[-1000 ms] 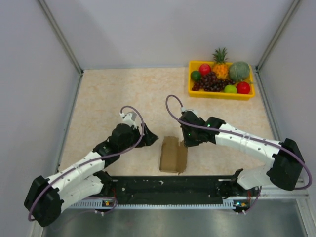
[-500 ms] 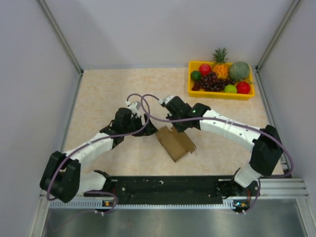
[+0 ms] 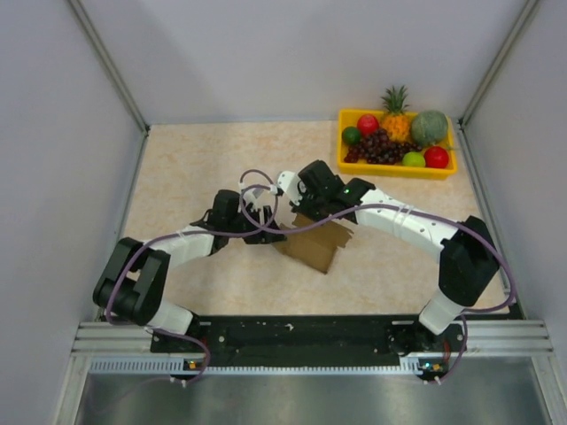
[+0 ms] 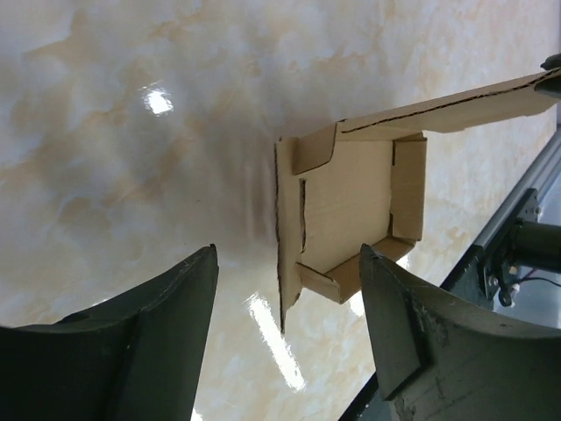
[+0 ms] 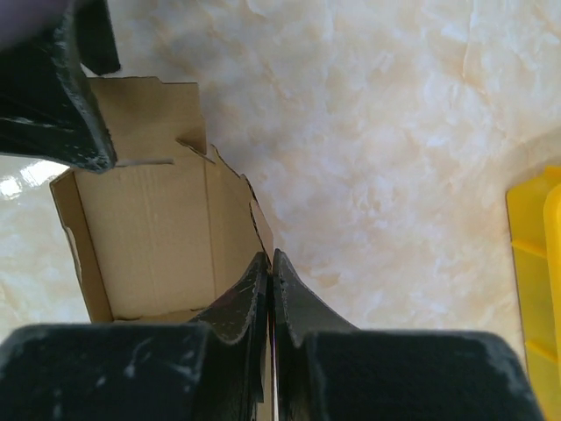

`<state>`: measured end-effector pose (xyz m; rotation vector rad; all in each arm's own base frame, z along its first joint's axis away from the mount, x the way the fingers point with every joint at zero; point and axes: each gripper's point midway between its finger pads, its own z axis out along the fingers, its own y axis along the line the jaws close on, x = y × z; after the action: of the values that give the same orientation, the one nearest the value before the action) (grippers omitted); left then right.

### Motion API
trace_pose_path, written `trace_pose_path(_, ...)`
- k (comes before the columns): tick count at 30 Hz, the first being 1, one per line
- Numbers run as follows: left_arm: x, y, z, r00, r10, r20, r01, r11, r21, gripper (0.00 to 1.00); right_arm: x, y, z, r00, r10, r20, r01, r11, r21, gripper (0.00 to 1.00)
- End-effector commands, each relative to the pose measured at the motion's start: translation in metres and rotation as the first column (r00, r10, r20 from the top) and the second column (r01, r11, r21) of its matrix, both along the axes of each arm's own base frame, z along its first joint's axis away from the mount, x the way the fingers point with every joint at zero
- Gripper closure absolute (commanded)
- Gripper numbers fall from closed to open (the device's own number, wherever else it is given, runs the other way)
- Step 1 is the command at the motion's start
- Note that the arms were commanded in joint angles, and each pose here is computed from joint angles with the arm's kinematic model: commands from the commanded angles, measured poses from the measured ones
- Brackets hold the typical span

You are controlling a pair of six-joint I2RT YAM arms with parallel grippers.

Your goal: Fold the paper box

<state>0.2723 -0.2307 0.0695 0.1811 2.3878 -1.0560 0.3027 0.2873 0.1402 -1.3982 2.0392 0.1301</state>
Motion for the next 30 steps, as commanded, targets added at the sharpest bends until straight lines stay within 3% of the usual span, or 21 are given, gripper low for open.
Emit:
trace_pose_path(1, 0.008, -0.016, 0.011, 0.996, -0.079, 0.052, 0.082, 0.994, -0.072, 0.41, 0.002, 0.014, 0.01, 0.997, 0.067, 0.028, -0.068, 0.995, 0.071, 0.98)
trace_pose_path(2, 0.008, -0.015, 0.008, 0.996, -0.074, 0.048, 0.077, 0.995, -0.069, 0.46, 0.001, 0.013, 0.011, 0.998, 0.062, 0.028, -0.064, 0.995, 0.073, 0.94)
trace_pose_path(4, 0.011, -0.014, 0.008, 0.996, -0.062, 0.065, 0.066, 0.996, -0.065, 0.57, 0.002, 0.01, 0.01, 0.999, 0.026, 0.025, -0.028, 0.997, 0.073, 0.74)
trace_pose_path(5, 0.011, -0.014, 0.009, 0.995, -0.062, 0.075, 0.067, 0.996, -0.06, 0.64, 0.002, 0.009, 0.011, 1.0, 0.011, 0.021, -0.013, 0.997, 0.077, 0.71)
trace_pose_path(8, 0.011, -0.01, 0.007, 0.995, -0.054, 0.089, 0.058, 0.998, -0.037, 0.73, 0.001, 0.009, 0.023, 0.998, -0.06, -0.01, 0.061, 0.989, 0.133, 0.57)
trace_pose_path(9, 0.01, -0.01, 0.007, 0.994, -0.055, 0.091, 0.058, 0.998, -0.031, 0.74, -0.001, 0.006, 0.024, 0.995, -0.093, -0.037, 0.097, 0.985, 0.142, 0.43)
trace_pose_path(14, 0.005, -0.011, 0.004, 0.994, -0.063, 0.086, 0.064, 0.998, -0.014, 0.83, -0.025, -0.007, 0.052, 0.926, -0.304, -0.223, 0.355, 0.902, 0.245, 0.34)
trace_pose_path(15, 0.004, -0.012, 0.003, 0.994, -0.063, 0.084, 0.065, 0.998, -0.013, 0.83, -0.035, -0.017, 0.066, 0.918, -0.326, -0.226, 0.382, 0.879, 0.283, 0.29)
trace_pose_path(17, 0.004, -0.013, 0.002, 0.995, -0.059, 0.08, 0.06, 0.998, -0.015, 0.84, -0.044, -0.031, 0.081, 0.882, -0.403, -0.246, 0.466, 0.824, 0.322, 0.28)
trace_pose_path(20, 0.005, -0.015, 0.002, 0.995, -0.056, 0.077, 0.058, 0.998, -0.018, 0.85, -0.066, -0.042, 0.103, 0.865, -0.42, -0.275, 0.5, 0.764, 0.407, 0.34)
trace_pose_path(24, 0.003, -0.015, -0.001, 0.996, -0.047, 0.074, 0.048, 0.999, -0.018, 0.86, -0.094, -0.029, 0.072, 0.841, -0.383, -0.381, 0.525, 0.745, 0.411, 0.64)
trace_pose_path(26, 0.003, -0.014, -0.001, 0.996, -0.044, 0.076, 0.046, 0.999, -0.014, 0.87, -0.096, -0.007, 0.069, 0.839, -0.336, -0.428, 0.526, 0.7, 0.482, 0.91)
trace_pose_path(27, 0.001, -0.013, -0.003, 0.997, -0.045, 0.069, 0.046, 0.999, -0.014, 0.88, -0.098, -0.005, 0.052, 0.833, -0.338, -0.438, 0.533, 0.7, 0.475, 0.98)
trace_pose_path(30, 0.0, -0.011, -0.002, 0.996, -0.042, 0.084, 0.044, 0.999, -0.012, 0.89, -0.093, 0.009, 0.027, 0.832, -0.34, -0.439, 0.539, 0.682, 0.495, 1.0)
